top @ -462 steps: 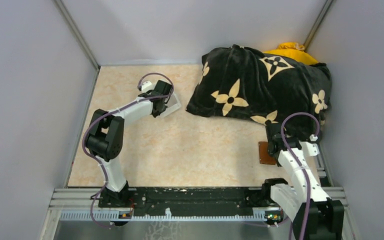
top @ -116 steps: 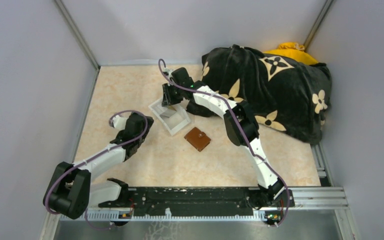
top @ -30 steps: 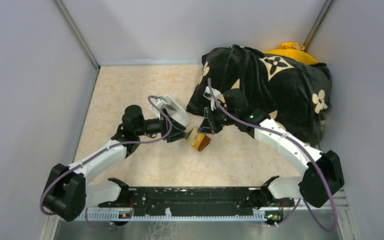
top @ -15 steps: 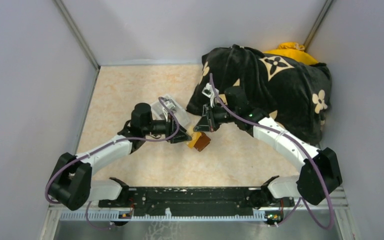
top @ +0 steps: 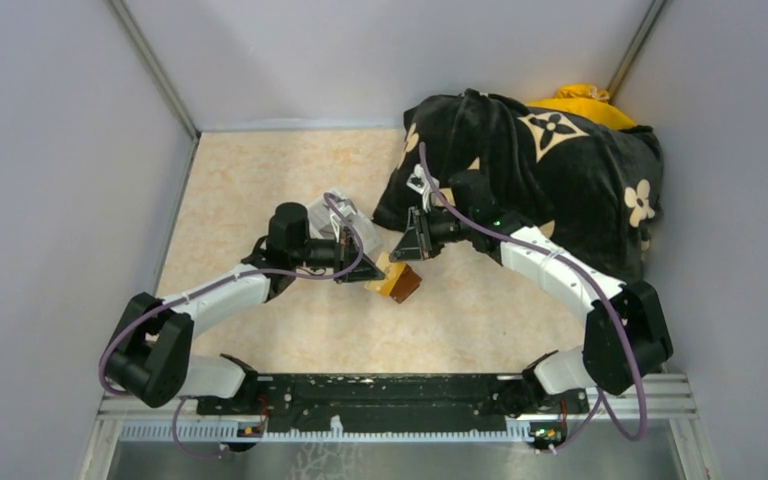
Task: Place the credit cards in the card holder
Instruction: Pick up the credit card from the storage box.
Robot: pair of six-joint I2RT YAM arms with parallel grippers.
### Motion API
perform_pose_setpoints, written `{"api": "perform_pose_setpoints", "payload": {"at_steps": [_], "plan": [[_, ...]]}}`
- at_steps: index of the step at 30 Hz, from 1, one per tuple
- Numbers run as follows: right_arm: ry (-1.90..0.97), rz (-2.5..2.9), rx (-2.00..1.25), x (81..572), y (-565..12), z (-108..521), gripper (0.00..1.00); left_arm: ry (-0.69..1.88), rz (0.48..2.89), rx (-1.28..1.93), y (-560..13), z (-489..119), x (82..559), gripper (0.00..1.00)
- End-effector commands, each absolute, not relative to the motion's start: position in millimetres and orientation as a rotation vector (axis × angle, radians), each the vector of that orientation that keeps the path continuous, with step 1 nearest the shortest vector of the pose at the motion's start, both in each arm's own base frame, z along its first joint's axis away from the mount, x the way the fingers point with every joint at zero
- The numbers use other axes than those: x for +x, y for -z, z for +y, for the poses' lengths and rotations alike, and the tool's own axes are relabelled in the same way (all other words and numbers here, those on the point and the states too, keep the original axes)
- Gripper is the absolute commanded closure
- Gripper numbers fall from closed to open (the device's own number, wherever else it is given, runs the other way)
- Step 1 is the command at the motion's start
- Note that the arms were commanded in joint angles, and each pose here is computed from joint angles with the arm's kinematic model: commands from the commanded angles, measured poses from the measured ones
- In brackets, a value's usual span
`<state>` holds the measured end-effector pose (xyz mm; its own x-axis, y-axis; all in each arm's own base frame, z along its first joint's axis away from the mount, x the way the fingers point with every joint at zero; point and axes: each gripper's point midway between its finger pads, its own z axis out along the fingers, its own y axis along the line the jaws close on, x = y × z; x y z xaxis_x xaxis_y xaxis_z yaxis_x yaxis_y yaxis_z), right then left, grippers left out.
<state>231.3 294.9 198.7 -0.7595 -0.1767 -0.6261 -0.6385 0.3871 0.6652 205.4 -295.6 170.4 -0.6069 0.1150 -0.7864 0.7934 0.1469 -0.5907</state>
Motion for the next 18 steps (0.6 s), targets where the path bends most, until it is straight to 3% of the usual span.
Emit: {"api": "perform_pose_setpoints", "payload": {"at_steps": [1, 4, 7, 11, 18], "plan": [[-1.301, 2.104, -0.65, 257, -216, 290, 0.85, 1.517, 1.774, 0.921, -184, -300, 204, 1.0], [-1.18, 2.094, -0.59, 270, -218, 280, 0.68, 1.479, 1.783, 0.87, -185, -300, 212, 1.0], [-1.083, 2.052, -0.533, 279, -225, 270, 0.57, 1.429, 1.8, 0.775, -186, -300, 226, 1.0], [-0.995, 2.007, -0.434, 284, -225, 255, 0.51, 1.385, 1.801, 0.55, -190, -299, 247, 1.0], [-1.051, 1.938, -0.333, 281, -208, 253, 0.51, 1.405, 1.775, 0.141, -191, -299, 263, 1.0]]}}
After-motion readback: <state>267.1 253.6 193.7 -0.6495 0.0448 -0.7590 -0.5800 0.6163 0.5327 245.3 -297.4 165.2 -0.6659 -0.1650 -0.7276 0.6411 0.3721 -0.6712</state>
